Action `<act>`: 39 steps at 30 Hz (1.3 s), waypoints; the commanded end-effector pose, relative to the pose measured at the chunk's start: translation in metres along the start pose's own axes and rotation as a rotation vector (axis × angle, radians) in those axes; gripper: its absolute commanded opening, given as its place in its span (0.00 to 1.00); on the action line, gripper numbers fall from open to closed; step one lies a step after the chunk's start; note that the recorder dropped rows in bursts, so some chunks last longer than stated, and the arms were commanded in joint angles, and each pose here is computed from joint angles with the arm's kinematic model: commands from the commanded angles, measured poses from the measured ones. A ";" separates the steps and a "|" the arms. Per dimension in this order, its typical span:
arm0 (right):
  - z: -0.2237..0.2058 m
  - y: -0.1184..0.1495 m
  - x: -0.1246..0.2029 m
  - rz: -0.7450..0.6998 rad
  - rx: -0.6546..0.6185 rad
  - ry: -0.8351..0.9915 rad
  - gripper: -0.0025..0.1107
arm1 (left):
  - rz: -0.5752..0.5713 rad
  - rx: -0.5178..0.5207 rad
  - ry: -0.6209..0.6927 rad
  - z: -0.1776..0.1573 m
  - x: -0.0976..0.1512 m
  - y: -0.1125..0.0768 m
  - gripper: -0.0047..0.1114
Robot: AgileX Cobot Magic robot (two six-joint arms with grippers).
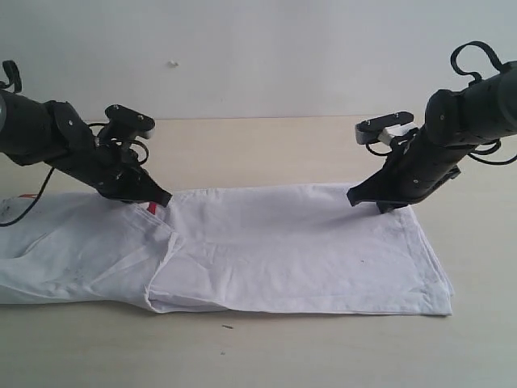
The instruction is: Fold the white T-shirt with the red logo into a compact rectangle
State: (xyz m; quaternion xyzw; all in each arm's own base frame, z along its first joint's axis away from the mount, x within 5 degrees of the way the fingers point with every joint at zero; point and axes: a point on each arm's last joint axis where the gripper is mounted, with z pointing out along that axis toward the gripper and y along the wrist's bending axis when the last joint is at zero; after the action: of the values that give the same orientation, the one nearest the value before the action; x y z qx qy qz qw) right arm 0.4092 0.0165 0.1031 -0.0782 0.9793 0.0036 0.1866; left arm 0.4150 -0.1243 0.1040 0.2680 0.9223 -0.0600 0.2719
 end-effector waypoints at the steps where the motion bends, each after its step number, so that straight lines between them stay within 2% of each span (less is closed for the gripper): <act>1: 0.003 -0.004 0.000 -0.023 0.042 0.009 0.02 | -0.026 -0.034 -0.028 -0.006 -0.002 0.016 0.04; 10: -0.001 -0.005 -0.006 -0.002 0.046 0.005 0.02 | -0.012 -0.041 -0.092 -0.046 -0.021 0.019 0.04; 14: -0.012 -0.004 -0.017 0.011 0.025 -0.010 0.02 | 0.071 -0.041 -0.063 -0.070 -0.025 0.021 0.04; 16: -0.016 -0.003 -0.020 0.013 0.011 -0.029 0.02 | 0.063 -0.038 -0.054 -0.080 -0.024 0.026 0.04; 19: -0.023 0.000 -0.023 0.018 -0.021 -0.051 0.02 | 0.034 0.001 0.006 -0.086 -0.016 0.032 0.04; 22: -0.025 0.003 -0.024 0.023 -0.051 -0.063 0.02 | 0.052 0.034 0.129 -0.082 0.001 0.039 0.04; 25: -0.015 0.005 -0.019 0.014 -0.074 -0.024 0.02 | -0.057 -0.010 0.219 -0.077 0.019 0.059 0.04; 27: -0.007 0.005 -0.016 0.008 -0.077 0.001 0.02 | -0.125 -0.028 0.235 -0.075 0.029 0.072 0.04; 30: 0.000 0.005 -0.013 0.006 -0.076 0.009 0.02 | -0.164 -0.044 0.243 -0.072 0.043 0.082 0.04; 33: 0.008 0.003 -0.012 -0.023 -0.052 0.008 0.02 | -0.190 -0.051 0.265 -0.062 0.057 0.089 0.04; 39: 0.027 -0.002 -0.005 -0.041 0.002 0.030 0.02 | -0.207 -0.050 0.295 -0.043 0.071 0.095 0.04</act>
State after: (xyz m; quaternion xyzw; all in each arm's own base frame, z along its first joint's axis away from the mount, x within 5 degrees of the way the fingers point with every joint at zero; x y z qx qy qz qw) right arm 0.4258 0.0201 0.0983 -0.0849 0.9777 0.0187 0.1913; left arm 0.3929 -0.0023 0.1132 0.1783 0.9749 -0.0271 0.1303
